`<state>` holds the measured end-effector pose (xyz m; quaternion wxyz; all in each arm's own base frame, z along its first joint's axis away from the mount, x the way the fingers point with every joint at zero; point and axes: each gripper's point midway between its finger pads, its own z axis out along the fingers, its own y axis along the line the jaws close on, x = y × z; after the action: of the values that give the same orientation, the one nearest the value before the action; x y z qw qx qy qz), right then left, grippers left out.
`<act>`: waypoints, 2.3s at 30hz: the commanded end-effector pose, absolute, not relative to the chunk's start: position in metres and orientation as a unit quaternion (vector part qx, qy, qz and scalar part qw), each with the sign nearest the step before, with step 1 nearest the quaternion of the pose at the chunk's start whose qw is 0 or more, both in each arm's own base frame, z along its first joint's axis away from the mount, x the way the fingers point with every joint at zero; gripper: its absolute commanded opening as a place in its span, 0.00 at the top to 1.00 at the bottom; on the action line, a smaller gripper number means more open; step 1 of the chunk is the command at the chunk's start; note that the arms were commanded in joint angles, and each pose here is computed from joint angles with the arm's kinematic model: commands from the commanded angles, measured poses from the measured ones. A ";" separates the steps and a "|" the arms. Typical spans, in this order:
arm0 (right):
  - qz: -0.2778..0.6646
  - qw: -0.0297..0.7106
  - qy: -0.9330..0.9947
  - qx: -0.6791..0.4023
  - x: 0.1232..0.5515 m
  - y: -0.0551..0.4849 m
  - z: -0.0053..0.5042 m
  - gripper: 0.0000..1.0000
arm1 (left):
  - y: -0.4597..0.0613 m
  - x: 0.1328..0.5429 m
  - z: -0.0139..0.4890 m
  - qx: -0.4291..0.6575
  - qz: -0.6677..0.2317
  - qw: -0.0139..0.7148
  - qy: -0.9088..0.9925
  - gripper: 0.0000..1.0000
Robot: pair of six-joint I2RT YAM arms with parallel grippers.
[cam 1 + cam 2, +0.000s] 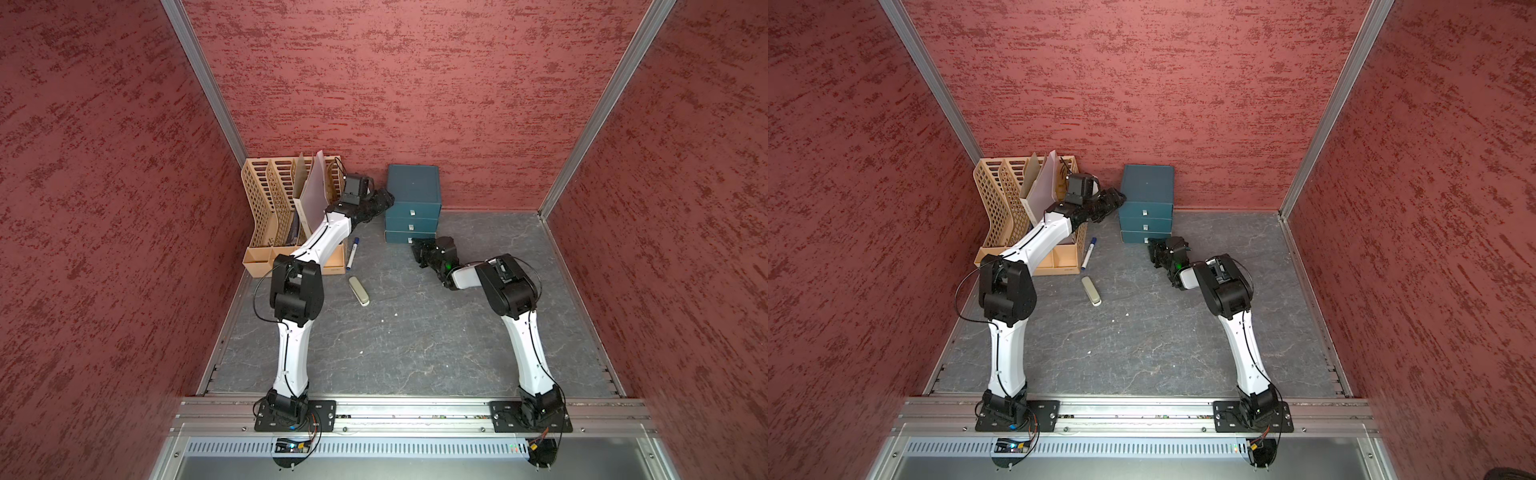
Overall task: Place the brooch boxes into the drawer by color
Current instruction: Close the drawer in the storage box, then reset both arms
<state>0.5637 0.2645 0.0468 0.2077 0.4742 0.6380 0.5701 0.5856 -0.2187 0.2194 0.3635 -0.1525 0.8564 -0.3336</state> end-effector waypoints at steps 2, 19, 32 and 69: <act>0.559 0.220 0.629 0.493 0.553 0.246 0.062 0.51 | -0.229 0.572 0.226 -0.142 -0.336 0.347 0.864 0.20; 0.455 0.297 0.741 0.395 0.433 0.169 0.151 0.27 | -0.205 0.531 0.354 -0.142 -0.370 0.436 0.808 0.12; 0.011 0.561 0.793 0.237 0.338 0.002 0.273 0.01 | -0.084 0.371 0.312 -0.188 -0.147 0.509 0.827 0.00; -0.059 0.691 0.721 -0.002 0.370 0.019 0.133 0.01 | 0.014 0.395 0.117 -0.059 0.013 0.623 0.780 0.00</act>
<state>0.3650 0.0101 0.1169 0.6604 0.0202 0.7466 -0.0779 0.3847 0.0159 0.0888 0.5807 -0.0593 0.8113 0.0314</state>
